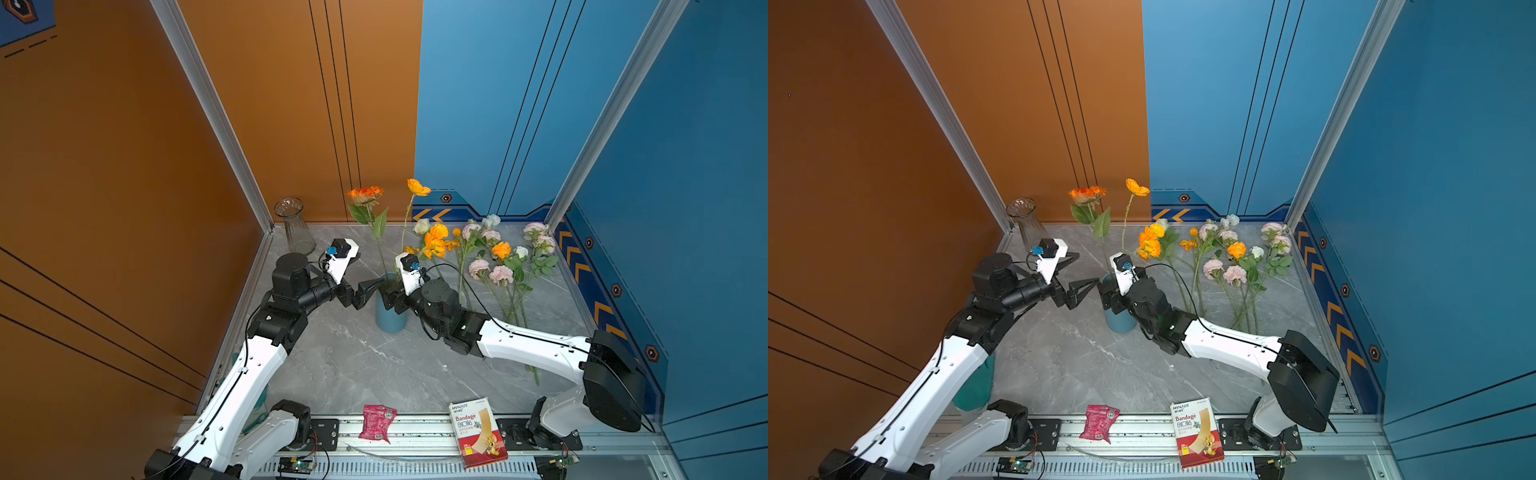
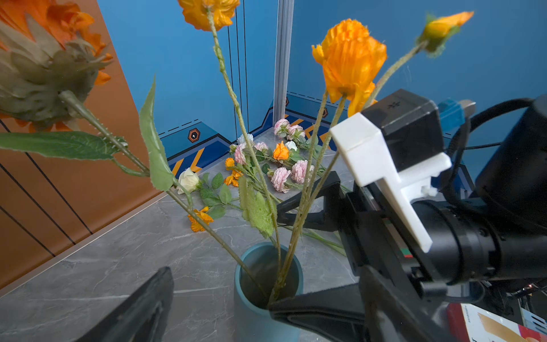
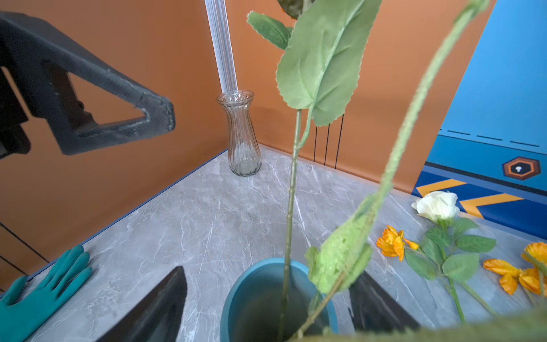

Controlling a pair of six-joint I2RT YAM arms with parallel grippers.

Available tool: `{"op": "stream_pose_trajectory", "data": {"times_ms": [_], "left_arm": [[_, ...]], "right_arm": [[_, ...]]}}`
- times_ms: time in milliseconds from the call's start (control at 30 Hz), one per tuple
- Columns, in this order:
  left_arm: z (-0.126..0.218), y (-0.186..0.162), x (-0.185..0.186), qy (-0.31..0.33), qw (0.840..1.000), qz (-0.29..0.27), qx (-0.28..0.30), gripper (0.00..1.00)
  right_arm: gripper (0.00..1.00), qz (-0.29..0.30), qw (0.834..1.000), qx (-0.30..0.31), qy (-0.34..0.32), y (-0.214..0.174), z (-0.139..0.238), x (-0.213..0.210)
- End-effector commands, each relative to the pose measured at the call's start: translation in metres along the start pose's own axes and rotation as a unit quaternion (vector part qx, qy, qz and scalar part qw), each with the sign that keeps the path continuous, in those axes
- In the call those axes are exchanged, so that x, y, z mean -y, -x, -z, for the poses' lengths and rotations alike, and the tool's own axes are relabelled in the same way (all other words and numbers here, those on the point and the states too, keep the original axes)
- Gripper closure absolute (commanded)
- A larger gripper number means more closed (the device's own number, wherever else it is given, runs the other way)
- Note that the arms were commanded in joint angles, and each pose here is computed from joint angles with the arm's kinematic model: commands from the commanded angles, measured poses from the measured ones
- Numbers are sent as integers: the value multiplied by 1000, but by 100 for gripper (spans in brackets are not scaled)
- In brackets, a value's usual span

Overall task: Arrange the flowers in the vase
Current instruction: 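Lower the poppy stems into the teal vase held by the left gripper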

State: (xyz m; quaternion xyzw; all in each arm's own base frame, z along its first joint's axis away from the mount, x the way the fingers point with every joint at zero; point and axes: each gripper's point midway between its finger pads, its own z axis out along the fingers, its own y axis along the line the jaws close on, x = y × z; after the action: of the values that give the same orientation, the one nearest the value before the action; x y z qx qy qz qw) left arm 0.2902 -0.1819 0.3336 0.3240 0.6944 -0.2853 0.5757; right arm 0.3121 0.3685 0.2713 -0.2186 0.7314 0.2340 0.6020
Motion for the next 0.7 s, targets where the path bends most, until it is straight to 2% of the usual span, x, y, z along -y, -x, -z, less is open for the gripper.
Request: {"op": "stream_pose_trajectory", "data": {"times_ms": [0,300,667], "left_arm": [[1,4,6,-12,1000,-2,2,2],[1,5,8,-18,1000,-2,2,2],[-4,0,9,-22,1000,2,-8,2]], "right_arm": [[9,14,998,-54,-18,-13,8,5],[2,21,992,-120,-24,-17,21,11],[1,17,982,-184,24,-34,45,3]]}}
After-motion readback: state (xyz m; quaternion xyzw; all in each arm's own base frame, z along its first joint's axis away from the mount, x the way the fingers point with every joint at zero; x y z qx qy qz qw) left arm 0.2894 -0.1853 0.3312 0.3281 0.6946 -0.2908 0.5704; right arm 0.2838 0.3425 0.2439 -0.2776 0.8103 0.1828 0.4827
